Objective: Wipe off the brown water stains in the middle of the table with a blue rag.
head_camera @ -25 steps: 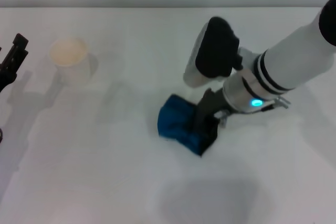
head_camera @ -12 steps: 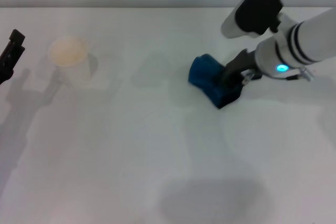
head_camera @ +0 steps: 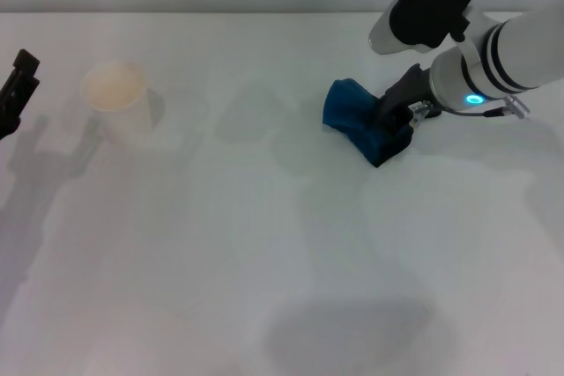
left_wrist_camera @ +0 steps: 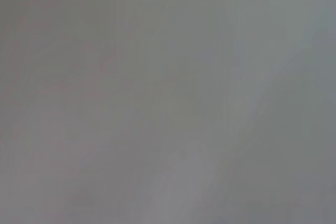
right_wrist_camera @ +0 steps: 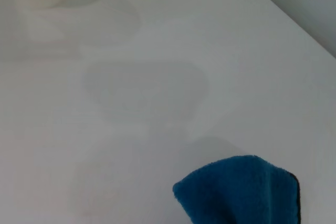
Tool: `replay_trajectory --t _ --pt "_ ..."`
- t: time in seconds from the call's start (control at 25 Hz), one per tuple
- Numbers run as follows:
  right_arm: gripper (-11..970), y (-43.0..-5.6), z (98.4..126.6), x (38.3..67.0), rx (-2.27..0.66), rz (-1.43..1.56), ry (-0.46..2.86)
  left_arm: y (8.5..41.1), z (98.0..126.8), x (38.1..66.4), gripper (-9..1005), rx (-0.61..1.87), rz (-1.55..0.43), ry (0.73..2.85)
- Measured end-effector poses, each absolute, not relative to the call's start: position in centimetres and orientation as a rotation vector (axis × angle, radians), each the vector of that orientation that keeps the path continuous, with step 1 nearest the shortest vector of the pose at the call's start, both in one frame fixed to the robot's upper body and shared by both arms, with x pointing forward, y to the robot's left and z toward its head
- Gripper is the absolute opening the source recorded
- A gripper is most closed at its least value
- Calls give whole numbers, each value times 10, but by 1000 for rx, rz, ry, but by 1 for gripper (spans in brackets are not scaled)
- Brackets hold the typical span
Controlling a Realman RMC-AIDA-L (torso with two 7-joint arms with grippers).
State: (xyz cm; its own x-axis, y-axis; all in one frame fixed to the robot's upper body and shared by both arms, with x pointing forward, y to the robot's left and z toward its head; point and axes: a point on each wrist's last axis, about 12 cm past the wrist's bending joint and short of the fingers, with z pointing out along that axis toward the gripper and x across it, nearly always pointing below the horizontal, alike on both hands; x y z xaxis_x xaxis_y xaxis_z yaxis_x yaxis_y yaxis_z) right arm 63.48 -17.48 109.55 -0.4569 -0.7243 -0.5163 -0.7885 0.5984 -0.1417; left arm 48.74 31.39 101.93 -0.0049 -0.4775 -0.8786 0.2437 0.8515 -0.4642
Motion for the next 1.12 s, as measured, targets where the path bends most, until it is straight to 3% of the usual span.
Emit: replay_trajectory --t 0.84,1.12 --pt "106 -174 1099 638 -1422 -15 2189 316 1018 487 888 -217 -560 1474" --pt "238 -175 1101 639 -1339 -4 2263 318 1019 489 887 -228 -554 1465"
